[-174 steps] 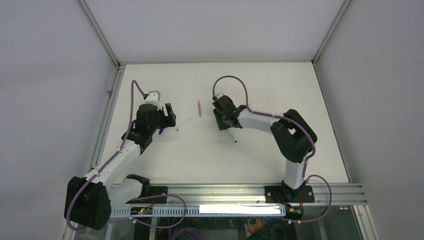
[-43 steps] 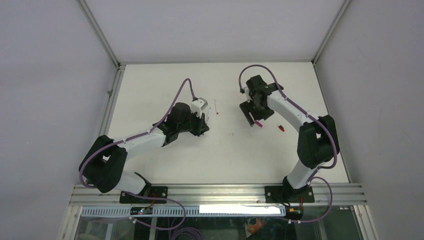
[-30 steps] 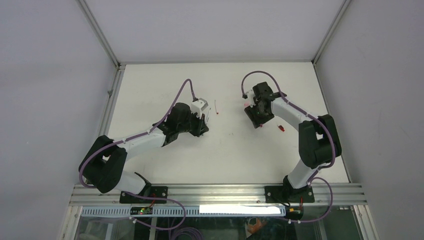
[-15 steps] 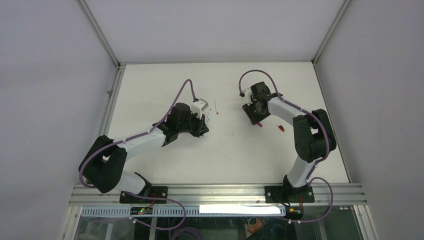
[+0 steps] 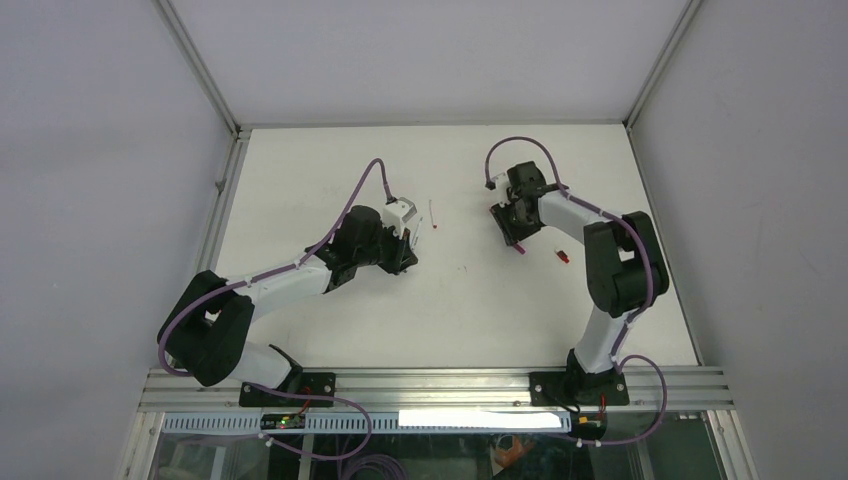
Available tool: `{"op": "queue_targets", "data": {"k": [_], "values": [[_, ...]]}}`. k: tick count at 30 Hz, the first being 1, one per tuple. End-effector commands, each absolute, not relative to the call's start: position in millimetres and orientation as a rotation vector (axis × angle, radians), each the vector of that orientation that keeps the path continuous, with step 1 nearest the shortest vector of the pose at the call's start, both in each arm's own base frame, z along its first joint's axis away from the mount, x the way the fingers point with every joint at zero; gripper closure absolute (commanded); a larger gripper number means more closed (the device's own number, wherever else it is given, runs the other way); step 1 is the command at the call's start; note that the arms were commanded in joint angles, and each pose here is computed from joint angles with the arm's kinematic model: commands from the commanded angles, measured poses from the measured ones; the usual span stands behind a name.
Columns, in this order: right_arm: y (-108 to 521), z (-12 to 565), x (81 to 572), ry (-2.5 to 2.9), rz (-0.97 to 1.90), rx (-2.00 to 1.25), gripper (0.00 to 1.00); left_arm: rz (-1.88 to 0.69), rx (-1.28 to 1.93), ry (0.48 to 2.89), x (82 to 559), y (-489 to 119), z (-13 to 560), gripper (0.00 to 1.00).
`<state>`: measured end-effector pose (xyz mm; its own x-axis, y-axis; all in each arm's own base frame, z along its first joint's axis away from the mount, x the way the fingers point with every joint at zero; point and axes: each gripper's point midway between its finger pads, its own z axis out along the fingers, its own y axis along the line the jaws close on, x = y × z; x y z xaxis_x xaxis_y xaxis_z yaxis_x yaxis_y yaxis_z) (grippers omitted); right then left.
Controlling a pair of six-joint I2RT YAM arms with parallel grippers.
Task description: Insert the pens into the pen caps
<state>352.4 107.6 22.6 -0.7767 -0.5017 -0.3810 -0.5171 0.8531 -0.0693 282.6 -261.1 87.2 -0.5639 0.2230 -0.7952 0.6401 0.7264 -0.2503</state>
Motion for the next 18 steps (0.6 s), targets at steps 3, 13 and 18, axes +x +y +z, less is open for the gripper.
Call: {"op": "queue_targets", "data": {"k": [3,13,18], "values": [[120,18,363,2.635,0.123,-0.718,0.67,-0.68,0.681,2.081,284,-266,99,1.0],[109,31,359,2.672,0.046,-0.662,0.64,-0.673,0.684,2.096,284,-266,94,1.0],[108,40,353,2.67,0.051,-0.66,0.62,-0.676,0.688,2.101,284,-267,93,1.0]]}}
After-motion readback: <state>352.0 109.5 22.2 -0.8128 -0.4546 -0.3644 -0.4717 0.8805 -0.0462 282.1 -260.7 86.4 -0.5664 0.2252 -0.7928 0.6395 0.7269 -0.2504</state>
